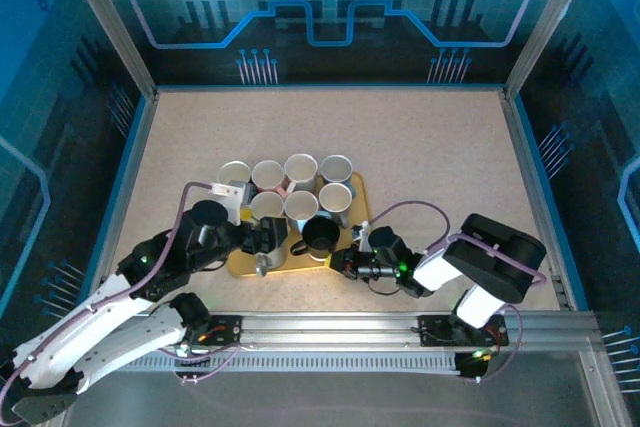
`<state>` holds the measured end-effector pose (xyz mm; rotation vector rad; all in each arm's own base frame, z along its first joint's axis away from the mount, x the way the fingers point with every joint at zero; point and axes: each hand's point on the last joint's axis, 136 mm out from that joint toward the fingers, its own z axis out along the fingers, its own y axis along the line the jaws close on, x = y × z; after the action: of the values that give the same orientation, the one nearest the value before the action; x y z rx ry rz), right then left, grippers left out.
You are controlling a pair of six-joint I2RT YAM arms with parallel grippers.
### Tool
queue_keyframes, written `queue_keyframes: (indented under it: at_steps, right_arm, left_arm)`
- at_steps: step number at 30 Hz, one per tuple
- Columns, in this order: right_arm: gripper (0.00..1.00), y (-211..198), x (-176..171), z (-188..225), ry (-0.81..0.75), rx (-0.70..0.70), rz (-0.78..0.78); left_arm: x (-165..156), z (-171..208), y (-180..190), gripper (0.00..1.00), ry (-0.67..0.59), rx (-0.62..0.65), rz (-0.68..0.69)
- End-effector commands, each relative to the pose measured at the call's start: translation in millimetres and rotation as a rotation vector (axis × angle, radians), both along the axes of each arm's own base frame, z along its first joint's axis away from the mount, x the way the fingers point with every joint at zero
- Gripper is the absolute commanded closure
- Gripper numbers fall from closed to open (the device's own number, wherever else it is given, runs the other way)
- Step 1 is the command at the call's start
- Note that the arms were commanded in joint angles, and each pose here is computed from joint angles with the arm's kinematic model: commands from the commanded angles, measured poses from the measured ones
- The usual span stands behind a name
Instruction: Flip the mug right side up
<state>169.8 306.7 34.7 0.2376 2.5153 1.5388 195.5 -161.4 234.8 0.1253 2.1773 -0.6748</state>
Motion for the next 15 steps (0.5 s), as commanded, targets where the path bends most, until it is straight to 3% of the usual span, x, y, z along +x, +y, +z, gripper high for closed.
queue_keyframes:
  at_steps: [1,6,9,11,15]
  right_arm:
    - [1.00,-9,13,2,-0.022,0.020,-0.075]
    - [1.00,-26,5,10,-0.080,-0.119,-0.035]
    - [1.00,-57,4,30,-0.218,-0.382,-0.019]
    - [1.00,-79,9,54,-0.312,-0.465,-0.053]
    - [0.88,-114,30,107,-0.491,-0.580,-0.103]
  left_arm:
    - [3,1,10,0.01,-0.010,0.031,0.035]
    - [14,-2,35,0.01,0.006,0.124,0.131]
    - [31,-4,60,0.01,0.025,0.172,0.240]
    - [43,-1,71,0.01,0.010,0.188,0.285]
    - [76,2,110,0.01,0.008,0.216,0.455]
